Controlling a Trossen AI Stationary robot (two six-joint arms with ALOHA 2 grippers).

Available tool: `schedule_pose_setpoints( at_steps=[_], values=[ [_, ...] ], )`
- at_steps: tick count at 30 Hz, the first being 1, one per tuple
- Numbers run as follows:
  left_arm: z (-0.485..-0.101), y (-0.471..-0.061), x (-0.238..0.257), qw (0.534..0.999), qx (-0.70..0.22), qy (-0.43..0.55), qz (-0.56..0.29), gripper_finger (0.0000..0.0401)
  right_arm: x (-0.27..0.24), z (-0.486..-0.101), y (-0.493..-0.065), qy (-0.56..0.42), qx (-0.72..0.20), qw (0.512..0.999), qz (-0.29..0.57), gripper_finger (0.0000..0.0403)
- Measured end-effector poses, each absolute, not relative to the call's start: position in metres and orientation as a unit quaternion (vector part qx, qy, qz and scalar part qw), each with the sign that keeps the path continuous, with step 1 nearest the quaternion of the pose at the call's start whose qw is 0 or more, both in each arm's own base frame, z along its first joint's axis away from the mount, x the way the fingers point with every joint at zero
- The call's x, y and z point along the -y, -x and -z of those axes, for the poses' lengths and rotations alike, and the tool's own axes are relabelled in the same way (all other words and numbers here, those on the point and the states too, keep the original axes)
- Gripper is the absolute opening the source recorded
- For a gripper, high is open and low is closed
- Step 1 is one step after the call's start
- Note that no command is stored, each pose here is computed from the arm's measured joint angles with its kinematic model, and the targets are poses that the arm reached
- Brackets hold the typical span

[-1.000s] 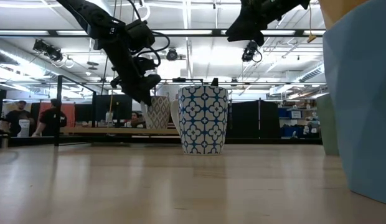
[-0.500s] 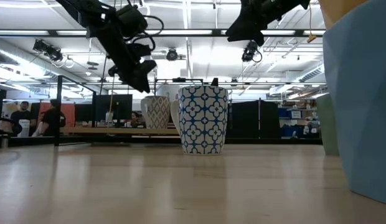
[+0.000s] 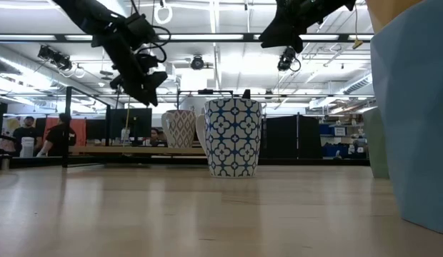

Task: Place coffee mugs
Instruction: Put the gray patterned mug on the shelf

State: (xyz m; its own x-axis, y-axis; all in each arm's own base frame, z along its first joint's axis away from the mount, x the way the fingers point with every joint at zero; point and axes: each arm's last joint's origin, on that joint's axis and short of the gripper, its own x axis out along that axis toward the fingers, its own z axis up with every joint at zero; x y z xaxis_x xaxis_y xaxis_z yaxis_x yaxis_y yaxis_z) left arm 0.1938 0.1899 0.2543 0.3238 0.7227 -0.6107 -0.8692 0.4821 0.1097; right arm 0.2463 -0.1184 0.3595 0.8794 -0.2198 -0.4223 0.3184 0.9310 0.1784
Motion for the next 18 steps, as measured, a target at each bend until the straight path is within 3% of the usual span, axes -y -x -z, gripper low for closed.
schedule_pose_setpoints(
  at_steps=[5, 18],
  values=[
    [-0.25, -0.194, -0.192, 0.825, -0.311, 0.15, -0.448, 0.0164, 0.118, -0.359, -0.246, -0.122, -0.202, 0.962, 0.14, 0.0128],
    [-0.229, -0.203, -0.2, 0.81, -0.338, 0.172, -0.447, 0.0164, 0.118, -0.359, -0.246, -0.122, -0.202, 0.962, 0.14, 0.0128]
  ],
)
